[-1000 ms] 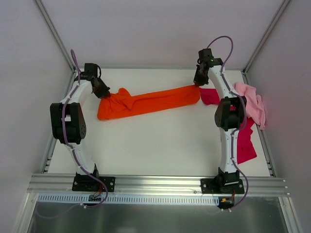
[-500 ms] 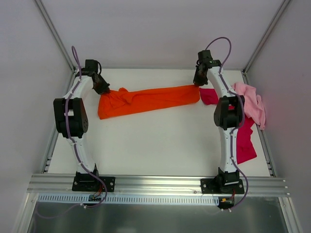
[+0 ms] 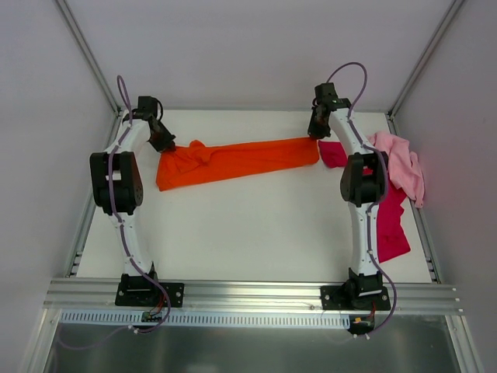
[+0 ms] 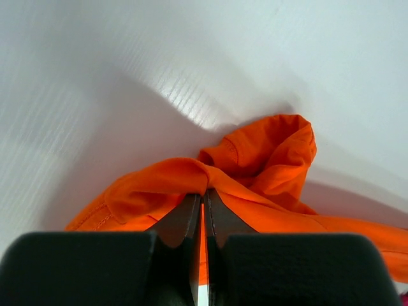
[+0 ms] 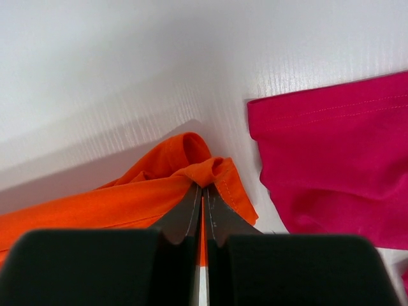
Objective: Fold and stack the t-shirts
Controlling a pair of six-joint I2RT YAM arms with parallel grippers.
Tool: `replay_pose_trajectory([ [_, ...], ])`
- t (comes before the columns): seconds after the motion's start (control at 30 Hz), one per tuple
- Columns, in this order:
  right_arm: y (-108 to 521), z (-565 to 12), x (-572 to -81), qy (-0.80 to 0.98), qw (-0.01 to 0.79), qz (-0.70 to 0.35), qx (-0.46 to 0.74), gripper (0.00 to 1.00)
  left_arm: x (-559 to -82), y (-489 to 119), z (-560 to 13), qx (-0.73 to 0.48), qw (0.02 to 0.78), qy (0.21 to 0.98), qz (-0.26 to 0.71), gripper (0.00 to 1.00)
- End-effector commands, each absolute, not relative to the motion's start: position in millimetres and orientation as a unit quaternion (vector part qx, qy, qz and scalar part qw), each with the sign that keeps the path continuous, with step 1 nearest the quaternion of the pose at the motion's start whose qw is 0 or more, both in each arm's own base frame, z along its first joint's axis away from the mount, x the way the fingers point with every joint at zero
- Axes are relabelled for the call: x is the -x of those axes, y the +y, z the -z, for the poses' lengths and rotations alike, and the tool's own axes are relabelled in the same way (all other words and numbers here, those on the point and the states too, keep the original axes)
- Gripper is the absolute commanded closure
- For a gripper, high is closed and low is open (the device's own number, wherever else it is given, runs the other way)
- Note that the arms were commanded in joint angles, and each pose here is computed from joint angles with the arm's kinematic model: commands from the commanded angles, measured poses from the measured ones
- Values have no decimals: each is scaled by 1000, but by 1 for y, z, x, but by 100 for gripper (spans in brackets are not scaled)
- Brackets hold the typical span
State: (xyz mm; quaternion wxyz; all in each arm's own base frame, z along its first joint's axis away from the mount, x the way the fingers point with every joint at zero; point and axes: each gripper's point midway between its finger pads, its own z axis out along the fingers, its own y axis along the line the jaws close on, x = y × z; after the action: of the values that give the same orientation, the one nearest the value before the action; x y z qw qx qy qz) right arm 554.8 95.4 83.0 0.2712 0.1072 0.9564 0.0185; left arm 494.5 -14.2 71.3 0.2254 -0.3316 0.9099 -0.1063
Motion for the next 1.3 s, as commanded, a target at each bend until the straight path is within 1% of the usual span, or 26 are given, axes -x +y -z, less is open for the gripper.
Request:
replay_pose_trajectory([
  [0.0, 83, -91, -568, 949, 295, -6, -114, 99, -505, 2, -76, 332, 239, 908, 87, 100],
  [0.03, 83, -91, -566, 950, 290, -8, -111, 90, -506, 1, -75, 330, 235, 910, 88, 73],
  [0.07, 83, -92, -566, 951, 291, -9, -109, 76, -507, 1, -76, 330, 237, 909, 88, 53],
  [0.1, 82, -96, -565, 951, 293, -4, -102, 51, -507, 0, -78, 329, 239, 909, 91, 37],
  [0.13, 81, -99, -566, 949, 299, -4, -99, 44, -508, 0, -87, 328, 254, 905, 97, 18],
  [0.17, 81, -106, -564, 948, 305, -4, -91, 22, -509, -4, -93, 323, 263, 903, 109, 14],
  [0.2, 80, -112, -564, 946, 310, -3, -90, 14, -511, -5, -103, 320, 275, 899, 115, 11],
  [0.23, 79, -117, -565, 944, 316, -2, -90, 9, -514, -6, -121, 316, 296, 893, 123, 8],
  [0.27, 77, -123, -566, 942, 323, -1, -90, 6, -516, -6, -130, 313, 307, 889, 128, 7],
  [0.33, 77, -138, -565, 938, 335, -3, -87, 5, -515, -7, -156, 316, 333, 878, 139, 7],
  [0.5, 102, -169, -550, 935, 343, -68, -60, 6, -493, -28, -205, 310, 376, 852, 189, 7],
  [0.53, 104, -172, -547, 935, 342, -76, -57, 6, -490, -34, -211, 302, 379, 852, 199, 7],
  [0.57, 118, -174, -541, 935, 334, -114, -42, 6, -489, -48, -217, 286, 383, 851, 218, 8],
  [0.6, 122, -174, -538, 935, 330, -127, -38, 6, -482, -61, -220, 268, 375, 854, 241, 8],
  [0.63, 127, -171, -535, 936, 320, -140, -37, 6, -480, -63, -219, 263, 372, 856, 244, 9],
  [0.67, 138, -170, -532, 936, 307, -169, -28, 7, -476, -82, -221, 237, 372, 861, 252, 10],
  [0.7, 144, -167, -527, 940, 292, -176, -24, 7, -469, -103, -213, 215, 356, 870, 266, 10],
  [0.8, 163, -160, -521, 941, 276, -196, -2, 8, -462, -136, -192, 176, 323, 886, 281, 12],
  [0.9, 177, -152, -512, 944, 258, -206, 12, 7, -457, -156, -171, 157, 293, 899, 284, 14],
  [1.03, 193, -146, -512, 942, 240, -235, 14, 8, -452, -172, -145, 155, 260, 910, 285, 15],
  [1.13, 202, -154, -520, 937, 262, -232, 22, 7, -446, -174, -138, 158, 255, 913, 276, 16],
  [1.27, 204, -149, -527, 940, 258, -221, 19, 8, -434, -175, -120, 161, 230, 921, 270, 16],
])
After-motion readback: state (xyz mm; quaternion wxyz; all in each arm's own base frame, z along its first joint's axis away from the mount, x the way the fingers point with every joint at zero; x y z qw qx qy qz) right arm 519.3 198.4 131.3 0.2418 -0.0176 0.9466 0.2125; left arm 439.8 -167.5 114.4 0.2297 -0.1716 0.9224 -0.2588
